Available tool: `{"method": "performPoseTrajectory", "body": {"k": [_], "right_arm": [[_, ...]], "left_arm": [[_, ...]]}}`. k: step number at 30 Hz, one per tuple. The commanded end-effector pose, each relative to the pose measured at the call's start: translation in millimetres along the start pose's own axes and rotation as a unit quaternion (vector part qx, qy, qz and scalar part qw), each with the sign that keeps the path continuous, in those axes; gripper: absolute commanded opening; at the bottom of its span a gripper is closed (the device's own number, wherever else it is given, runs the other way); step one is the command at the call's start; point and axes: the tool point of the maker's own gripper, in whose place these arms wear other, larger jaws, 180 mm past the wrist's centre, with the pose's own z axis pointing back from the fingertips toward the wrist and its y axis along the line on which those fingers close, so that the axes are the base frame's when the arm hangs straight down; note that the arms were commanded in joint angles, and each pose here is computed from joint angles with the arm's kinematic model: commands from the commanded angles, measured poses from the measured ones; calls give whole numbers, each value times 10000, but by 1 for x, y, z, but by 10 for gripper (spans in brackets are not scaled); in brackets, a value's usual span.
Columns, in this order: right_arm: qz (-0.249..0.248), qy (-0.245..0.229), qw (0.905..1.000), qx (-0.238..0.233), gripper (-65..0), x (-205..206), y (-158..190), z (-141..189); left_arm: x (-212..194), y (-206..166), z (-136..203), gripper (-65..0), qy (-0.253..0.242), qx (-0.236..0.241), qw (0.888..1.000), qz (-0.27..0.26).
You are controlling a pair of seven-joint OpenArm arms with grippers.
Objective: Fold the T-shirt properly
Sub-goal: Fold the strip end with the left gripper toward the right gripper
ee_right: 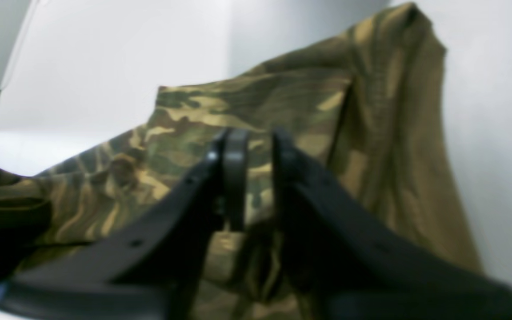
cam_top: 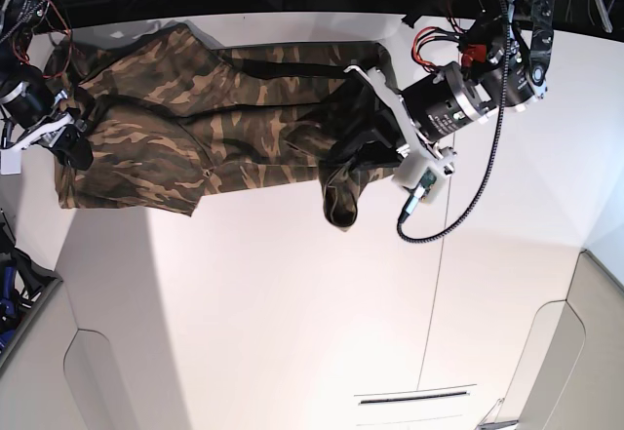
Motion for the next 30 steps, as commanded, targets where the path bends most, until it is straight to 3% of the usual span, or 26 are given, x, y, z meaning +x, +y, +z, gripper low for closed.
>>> {"method": "performPoseTrajectory", "body": {"k": [1, 5, 9, 12, 14, 22, 30], "right_arm": [[109, -303, 9995, -13, -467, 21, -2, 6], [68, -433, 9989, -146, -341, 27, -11, 12], [124, -424, 9986, -307, -293, 29, -19, 16], [155, -330, 9980, -521, -262, 28, -28, 18], [179, -331, 9978, -549, -234, 30, -30, 19], [231, -200, 9946, -989, -216, 27, -56, 24], [-205, 203, 9969, -737, -216, -11, -59, 9]], "left_arm": [[15, -2, -2, -650, -311, -33, 9995, 106], [6, -4, -15, -650, -349, 22, 9977, 577], [-17, -12, -36, -650, -177, -83, 9946, 1018], [-32, -28, -50, -432, -31, -302, 9914, 1272], [-34, -42, -58, -355, -65, -486, 9893, 1371], [-33, -116, -81, -348, -2, -1385, 9792, 1482], [-41, -124, -87, -348, 182, -1285, 9858, 1067]]}}
